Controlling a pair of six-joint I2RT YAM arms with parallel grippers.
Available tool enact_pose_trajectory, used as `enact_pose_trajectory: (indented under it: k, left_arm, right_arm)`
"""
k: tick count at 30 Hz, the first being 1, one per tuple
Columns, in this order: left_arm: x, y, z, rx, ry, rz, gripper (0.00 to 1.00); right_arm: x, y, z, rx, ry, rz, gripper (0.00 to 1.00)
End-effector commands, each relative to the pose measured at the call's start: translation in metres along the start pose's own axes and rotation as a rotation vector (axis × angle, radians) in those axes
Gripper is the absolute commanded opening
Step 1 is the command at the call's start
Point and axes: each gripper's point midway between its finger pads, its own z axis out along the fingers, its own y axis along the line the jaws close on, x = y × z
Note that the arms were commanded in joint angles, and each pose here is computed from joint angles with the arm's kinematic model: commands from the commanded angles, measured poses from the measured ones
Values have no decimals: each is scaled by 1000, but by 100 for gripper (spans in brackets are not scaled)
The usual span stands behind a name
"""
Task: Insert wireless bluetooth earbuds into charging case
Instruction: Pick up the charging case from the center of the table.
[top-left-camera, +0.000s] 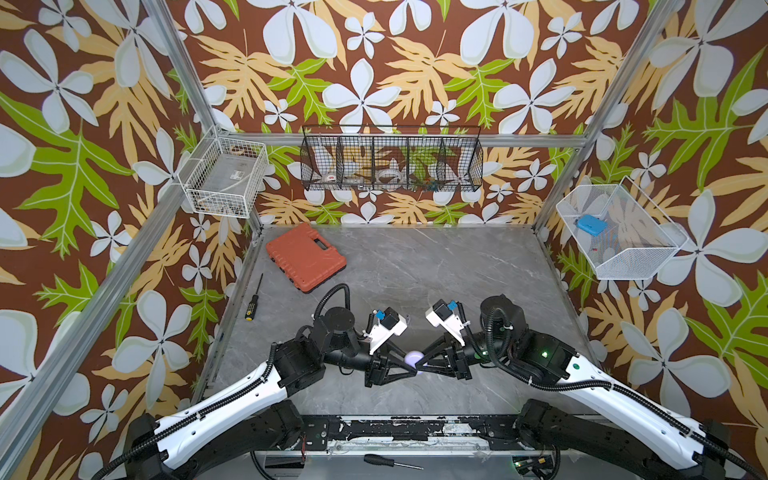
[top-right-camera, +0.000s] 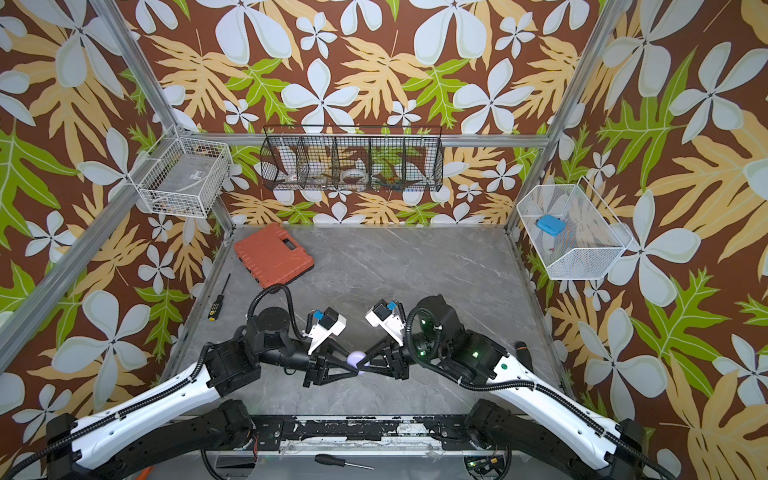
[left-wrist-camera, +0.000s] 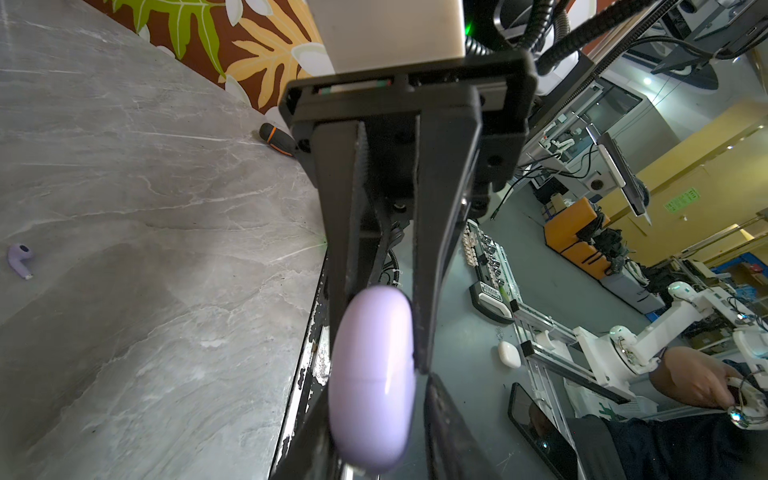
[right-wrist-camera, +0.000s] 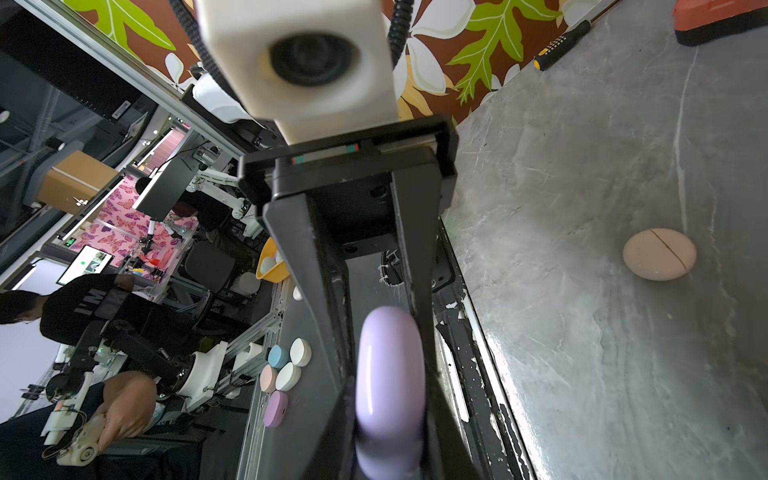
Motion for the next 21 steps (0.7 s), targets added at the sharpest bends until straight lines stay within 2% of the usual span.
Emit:
enact_pose_trajectory:
  k: [1,7,10,14,16,21]
  left_arm:
    - [-15,-16,-1,79,-52,46,29]
    - [-18,-18,-1,93,-60,37,16]
    - [-19,-18,-1,95,-63,34,10]
    - [-19,-18,-1,94,-62,32,4]
    - [-19,-17,-2,90,-62,32,1]
    - [-17,-12,-2,61,-57,42,0]
  right_arm:
    - [-2,-4,1,20,-13,-24,0]
    - [0,-5,2,25,-7,-26,0]
    - [0,-6,3,28,-2,-25,9]
    - [0,-8,1,45,-4,-32,31]
    - [-3,-8,-3,77,-21,-48,48]
    - [-13,-10,-17,171,-67,-95,79]
